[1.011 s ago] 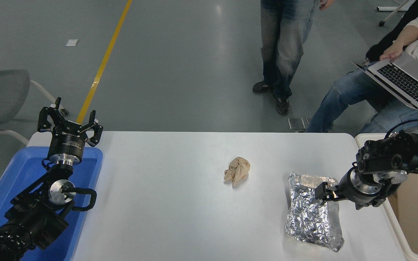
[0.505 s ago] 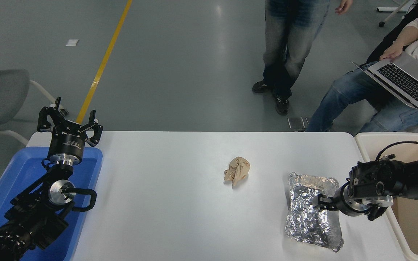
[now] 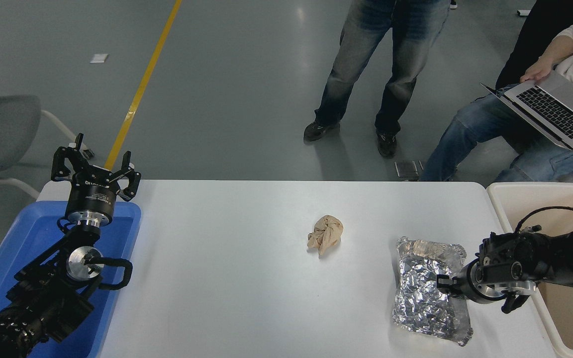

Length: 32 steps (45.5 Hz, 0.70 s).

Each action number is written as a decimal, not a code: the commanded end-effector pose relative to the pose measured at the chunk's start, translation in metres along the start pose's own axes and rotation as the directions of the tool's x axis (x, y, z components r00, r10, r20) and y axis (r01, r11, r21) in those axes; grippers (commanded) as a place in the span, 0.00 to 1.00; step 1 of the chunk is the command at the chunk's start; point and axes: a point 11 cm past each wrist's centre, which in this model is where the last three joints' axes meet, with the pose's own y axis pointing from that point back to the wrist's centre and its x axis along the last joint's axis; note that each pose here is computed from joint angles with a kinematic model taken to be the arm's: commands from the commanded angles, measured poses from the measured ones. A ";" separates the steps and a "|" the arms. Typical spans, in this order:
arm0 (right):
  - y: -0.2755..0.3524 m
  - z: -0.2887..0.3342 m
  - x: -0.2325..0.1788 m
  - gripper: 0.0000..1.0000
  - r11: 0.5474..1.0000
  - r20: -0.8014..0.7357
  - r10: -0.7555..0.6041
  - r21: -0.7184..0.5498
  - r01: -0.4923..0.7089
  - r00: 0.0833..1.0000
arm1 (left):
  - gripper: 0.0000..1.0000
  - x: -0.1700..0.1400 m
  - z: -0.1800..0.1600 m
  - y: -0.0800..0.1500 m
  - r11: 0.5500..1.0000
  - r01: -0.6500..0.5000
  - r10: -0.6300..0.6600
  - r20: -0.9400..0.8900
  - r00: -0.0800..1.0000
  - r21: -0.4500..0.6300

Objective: Pick up foil plate and place in dustbin

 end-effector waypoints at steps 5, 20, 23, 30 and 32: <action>0.003 0.002 -0.002 0.00 1.000 0.012 -0.009 0.004 0.009 1.000 | 0.99 0.000 0.000 0.000 1.000 0.000 0.000 0.000 1.000 0.000; 0.064 0.008 0.017 0.00 0.999 0.016 -0.022 0.041 0.022 1.000 | 0.99 0.000 0.000 0.000 1.000 0.000 0.000 0.000 1.000 0.000; 0.083 0.013 0.023 0.00 0.999 0.019 -0.013 0.041 0.012 1.000 | 0.99 0.000 0.000 0.000 1.000 0.000 0.000 0.000 1.000 0.000; 0.121 0.027 0.036 0.00 0.999 0.049 0.022 0.044 -0.024 0.999 | 0.99 0.000 0.000 0.000 1.000 0.000 0.000 0.000 1.000 0.000; 0.130 0.029 0.039 0.00 0.998 0.053 0.024 0.049 -0.027 0.998 | 0.99 0.000 0.000 0.000 1.000 0.000 0.000 0.000 1.000 0.000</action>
